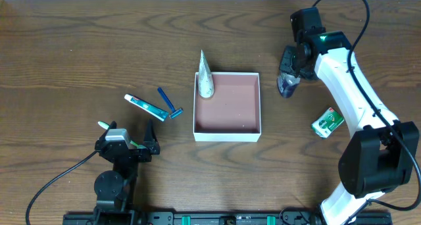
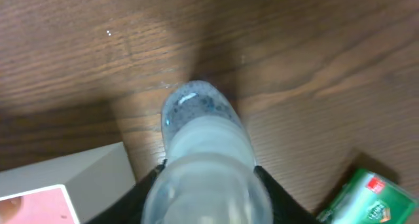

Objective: Pack container
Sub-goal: 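Move the right gripper to the clear soap pump bottle and grasp it, then lift the soap bottle and place it upright in the box beside the tube, then move the right gripper to the green soap box and grasp it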

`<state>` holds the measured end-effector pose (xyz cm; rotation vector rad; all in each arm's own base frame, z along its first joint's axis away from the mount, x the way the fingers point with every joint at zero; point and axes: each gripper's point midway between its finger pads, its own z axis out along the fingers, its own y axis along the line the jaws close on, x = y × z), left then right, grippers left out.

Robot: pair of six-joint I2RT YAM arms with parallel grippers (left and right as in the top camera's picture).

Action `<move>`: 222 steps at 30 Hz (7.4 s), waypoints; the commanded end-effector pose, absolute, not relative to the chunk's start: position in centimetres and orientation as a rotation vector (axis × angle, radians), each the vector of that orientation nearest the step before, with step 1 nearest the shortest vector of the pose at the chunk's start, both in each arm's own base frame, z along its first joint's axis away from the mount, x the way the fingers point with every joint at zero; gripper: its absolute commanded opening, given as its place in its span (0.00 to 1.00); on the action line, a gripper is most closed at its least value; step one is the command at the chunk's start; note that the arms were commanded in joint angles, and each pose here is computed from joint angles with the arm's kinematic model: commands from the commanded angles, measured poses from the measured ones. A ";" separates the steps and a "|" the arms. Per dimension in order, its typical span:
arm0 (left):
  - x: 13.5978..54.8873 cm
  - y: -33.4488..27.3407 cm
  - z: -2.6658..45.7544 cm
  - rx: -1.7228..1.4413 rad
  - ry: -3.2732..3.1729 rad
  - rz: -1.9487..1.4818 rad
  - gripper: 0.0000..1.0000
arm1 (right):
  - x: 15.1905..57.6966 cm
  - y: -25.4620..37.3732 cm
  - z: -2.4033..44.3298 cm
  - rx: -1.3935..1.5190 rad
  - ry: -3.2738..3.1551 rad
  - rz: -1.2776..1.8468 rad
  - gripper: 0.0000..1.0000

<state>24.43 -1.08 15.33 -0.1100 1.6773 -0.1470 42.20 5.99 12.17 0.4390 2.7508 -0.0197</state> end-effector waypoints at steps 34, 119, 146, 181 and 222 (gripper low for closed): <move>24.4 -0.5 13.6 -0.124 1.726 -0.106 0.98 | 40.7 8.0 17.7 -0.045 2.737 0.112 0.01; 24.4 -0.5 13.6 -0.124 1.726 -0.106 0.98 | 39.3 25.4 15.5 -1.285 2.302 0.222 0.51; 24.4 -0.5 13.6 -0.124 1.726 -0.106 0.98 | 38.0 21.1 26.3 -0.616 2.457 0.262 0.77; 24.4 -0.5 13.6 -0.124 1.726 -0.106 0.98 | 28.6 -0.8 7.1 0.923 2.902 -0.342 0.80; 24.4 -0.5 13.6 -0.124 1.726 -0.106 0.98 | 29.8 -6.7 0.0 0.954 2.776 -0.053 0.44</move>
